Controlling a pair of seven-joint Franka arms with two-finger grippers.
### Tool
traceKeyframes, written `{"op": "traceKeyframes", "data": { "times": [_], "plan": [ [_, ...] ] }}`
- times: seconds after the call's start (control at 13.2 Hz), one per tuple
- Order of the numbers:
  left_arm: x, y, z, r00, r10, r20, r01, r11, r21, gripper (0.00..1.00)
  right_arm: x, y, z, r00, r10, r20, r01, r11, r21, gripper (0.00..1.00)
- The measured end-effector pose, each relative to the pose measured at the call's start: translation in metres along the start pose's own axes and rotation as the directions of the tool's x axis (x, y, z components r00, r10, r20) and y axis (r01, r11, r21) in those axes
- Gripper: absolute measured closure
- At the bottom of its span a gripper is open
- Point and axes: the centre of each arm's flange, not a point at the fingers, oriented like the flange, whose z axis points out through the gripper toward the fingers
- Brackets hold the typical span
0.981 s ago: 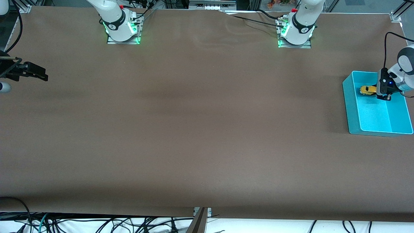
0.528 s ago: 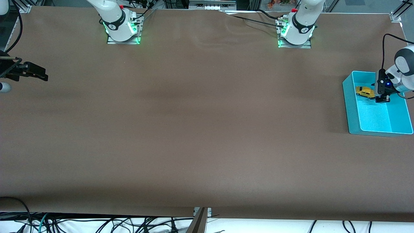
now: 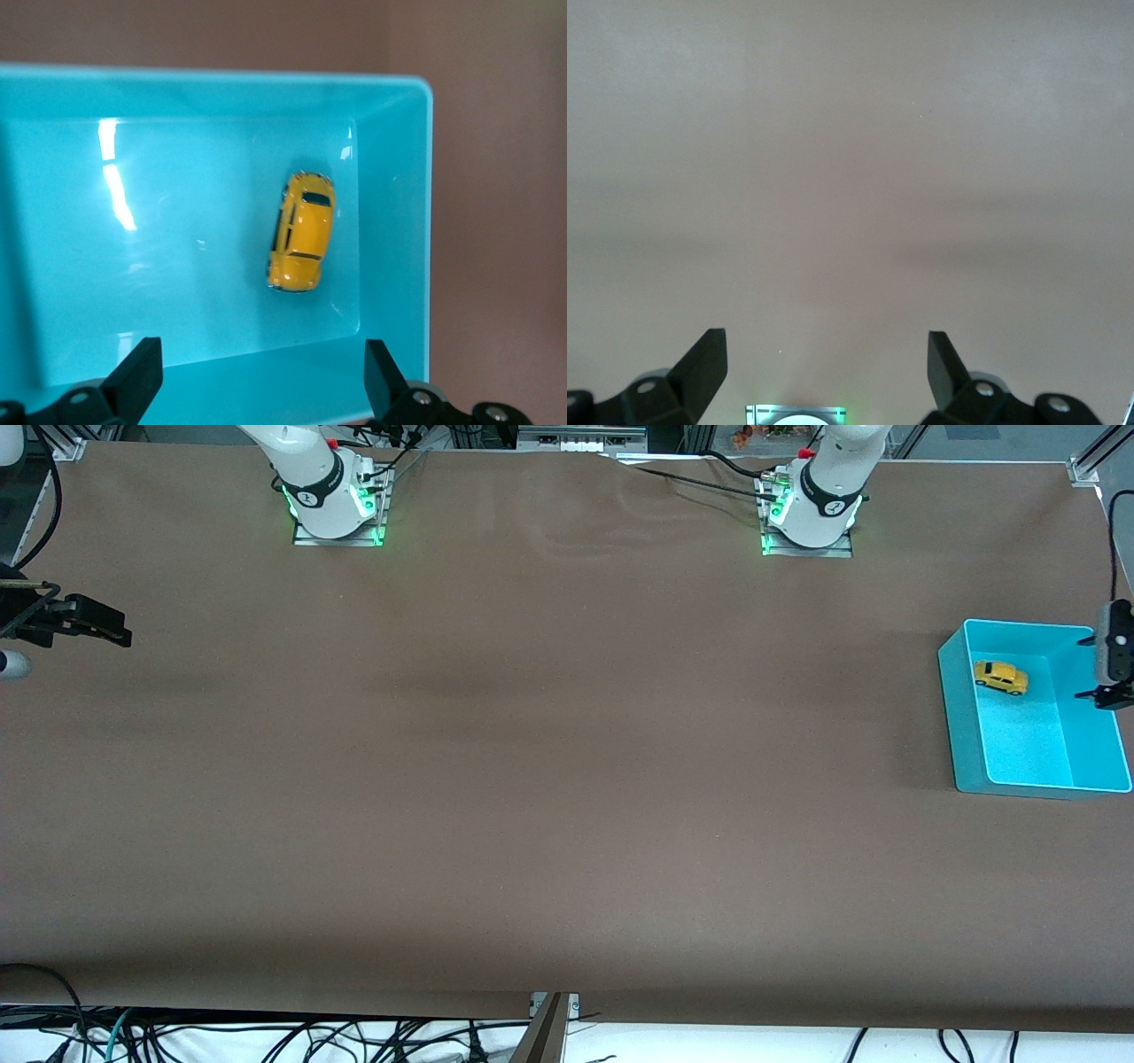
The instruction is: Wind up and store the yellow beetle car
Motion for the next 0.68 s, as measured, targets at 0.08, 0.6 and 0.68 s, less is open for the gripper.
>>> {"op": "traceKeyframes", "data": {
  "times": [0.08,0.6,0.68],
  "plan": [
    [0.015,-0.015,-0.029,1.000,0.008,0.007,-0.008,1.000,0.002,0.00,0.000,0.000,0.000,1.000,0.000,0.000,0.000,1.000,0.000,0.00],
    [0.170,-0.095,-0.124,0.976,-0.216,-0.001,0.216,0.976,0.014,0.00,0.000,0.000,0.000,1.000,0.001,0.000,-0.001,1.000,0.000,0.00],
    [0.197,-0.101,-0.132,0.965,-0.263,0.001,0.263,0.965,0.000,0.00,0.000,0.000,0.000,1.000,0.001,0.000,-0.001,1.000,0.000,0.00]
  ]
}}
